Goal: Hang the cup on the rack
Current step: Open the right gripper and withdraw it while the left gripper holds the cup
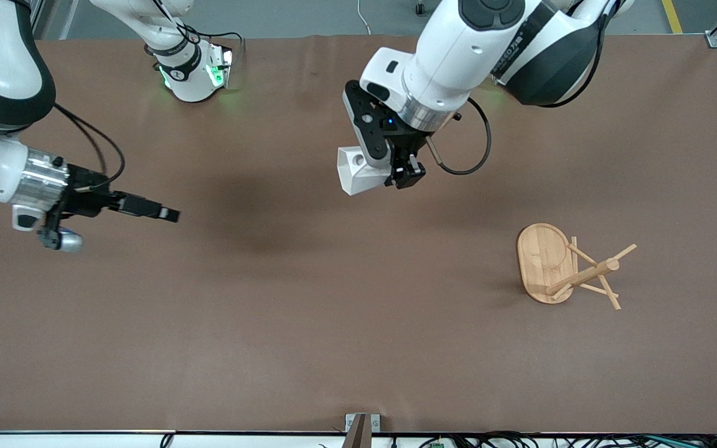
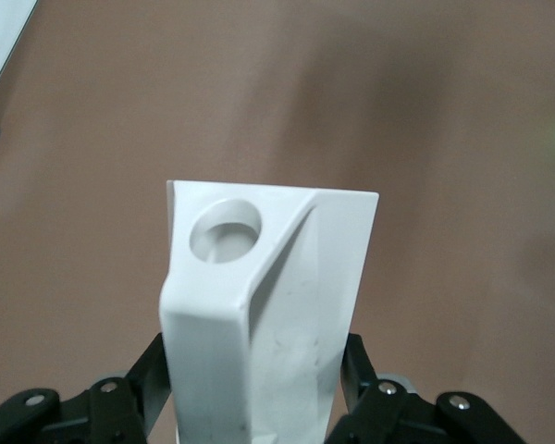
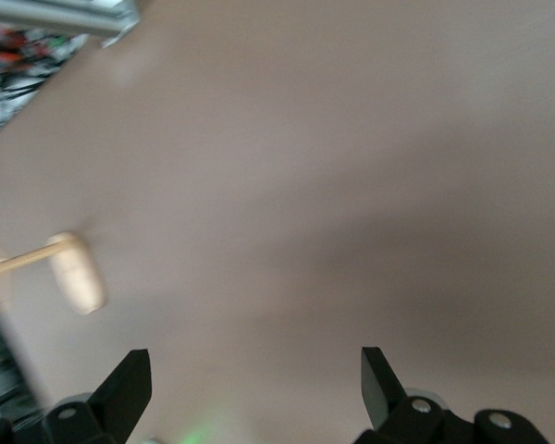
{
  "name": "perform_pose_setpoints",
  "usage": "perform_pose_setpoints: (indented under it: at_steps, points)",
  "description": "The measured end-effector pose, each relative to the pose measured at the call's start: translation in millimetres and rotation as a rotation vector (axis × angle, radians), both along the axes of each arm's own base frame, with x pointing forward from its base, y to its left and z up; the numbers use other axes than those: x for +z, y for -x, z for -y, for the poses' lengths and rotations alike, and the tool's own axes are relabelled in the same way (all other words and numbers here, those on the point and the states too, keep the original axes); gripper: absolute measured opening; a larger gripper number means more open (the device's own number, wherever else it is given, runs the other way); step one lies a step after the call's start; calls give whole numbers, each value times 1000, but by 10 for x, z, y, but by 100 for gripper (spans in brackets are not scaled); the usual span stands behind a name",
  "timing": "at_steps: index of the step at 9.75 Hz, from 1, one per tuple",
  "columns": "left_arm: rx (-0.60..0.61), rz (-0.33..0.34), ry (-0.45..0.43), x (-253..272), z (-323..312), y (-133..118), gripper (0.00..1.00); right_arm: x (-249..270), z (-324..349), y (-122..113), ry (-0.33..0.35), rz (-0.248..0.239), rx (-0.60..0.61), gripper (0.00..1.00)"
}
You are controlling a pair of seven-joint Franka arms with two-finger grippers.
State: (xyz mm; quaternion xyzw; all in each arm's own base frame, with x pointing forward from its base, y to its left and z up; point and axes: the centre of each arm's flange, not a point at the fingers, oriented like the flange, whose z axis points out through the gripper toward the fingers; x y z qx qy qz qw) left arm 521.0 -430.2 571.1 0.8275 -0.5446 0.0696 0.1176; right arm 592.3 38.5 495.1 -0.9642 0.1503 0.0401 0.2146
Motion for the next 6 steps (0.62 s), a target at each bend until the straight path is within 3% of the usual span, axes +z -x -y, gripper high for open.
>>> perform_pose_setpoints:
  at_steps: [1, 3, 4, 6]
  points:
    - [68, -22, -8, -14, -106, -74, 76, 58, 288, 20, 128, 16, 3, 100]
    - [234, -67, -15, -20, -262, -181, 76, 237, 816, 63, 292, 46, -8, 100]
    - [324, -91, -16, -16, -275, -189, 76, 415, 990, 106, 367, 75, 46, 100]
    - [425, -117, -19, -17, -285, -195, 76, 910, 1161, 293, 422, 105, 130, 100]
